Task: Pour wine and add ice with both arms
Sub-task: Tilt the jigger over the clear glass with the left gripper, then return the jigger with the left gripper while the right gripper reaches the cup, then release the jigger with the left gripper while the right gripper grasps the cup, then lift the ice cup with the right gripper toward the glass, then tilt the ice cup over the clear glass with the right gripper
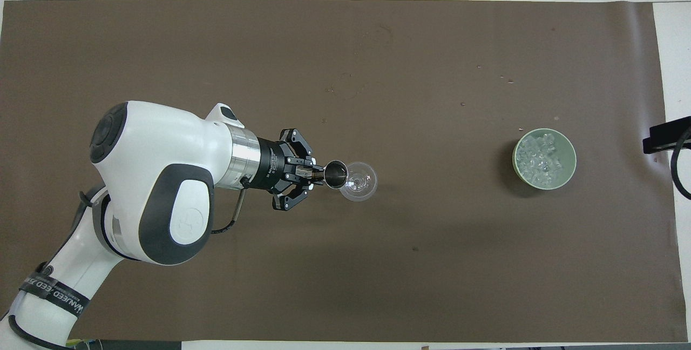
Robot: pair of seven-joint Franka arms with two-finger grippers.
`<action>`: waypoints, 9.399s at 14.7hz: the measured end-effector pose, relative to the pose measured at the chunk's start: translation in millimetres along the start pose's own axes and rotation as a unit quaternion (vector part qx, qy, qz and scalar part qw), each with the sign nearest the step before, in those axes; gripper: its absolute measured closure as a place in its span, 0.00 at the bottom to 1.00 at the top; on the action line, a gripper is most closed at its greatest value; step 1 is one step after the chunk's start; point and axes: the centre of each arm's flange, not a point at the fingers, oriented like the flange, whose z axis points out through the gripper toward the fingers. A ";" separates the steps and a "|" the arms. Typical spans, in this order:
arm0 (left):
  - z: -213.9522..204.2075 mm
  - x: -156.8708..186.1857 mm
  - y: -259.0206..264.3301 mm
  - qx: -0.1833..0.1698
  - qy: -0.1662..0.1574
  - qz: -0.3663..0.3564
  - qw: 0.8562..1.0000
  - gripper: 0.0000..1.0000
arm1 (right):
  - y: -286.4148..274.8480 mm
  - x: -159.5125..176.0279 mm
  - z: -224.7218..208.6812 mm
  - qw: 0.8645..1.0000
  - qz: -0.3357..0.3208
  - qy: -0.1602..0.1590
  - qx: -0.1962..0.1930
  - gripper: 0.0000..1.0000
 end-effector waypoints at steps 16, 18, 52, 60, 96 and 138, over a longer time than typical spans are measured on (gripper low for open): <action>19.9 -72.8 -13.8 -0.066 0.241 0.056 0.967 0.78 | 0.0 0.0 0.0 1.000 0.000 0.000 0.000 0.00; 22.8 -77.7 -17.5 -0.069 0.258 0.072 0.961 0.78 | 0.0 0.0 0.0 1.000 0.000 0.000 0.000 0.00; -25.2 -78.8 -10.8 -0.086 0.243 -0.028 0.966 0.78 | -11.0 19.2 150.7 0.999 -0.011 0.032 0.032 0.00; -110.6 130.8 40.0 -0.062 -0.017 -0.023 0.998 0.78 | -25.2 25.2 254.3 0.998 -0.002 0.051 0.031 0.18; -77.7 509.5 -2.4 -0.156 -0.315 -0.132 0.927 0.49 | -40.4 15.5 298.7 0.999 0.010 0.033 0.032 0.49; -272.8 179.9 39.3 0.172 0.190 0.608 0.751 0.00 | -420.2 -70.5 94.0 0.991 0.090 0.024 0.094 0.73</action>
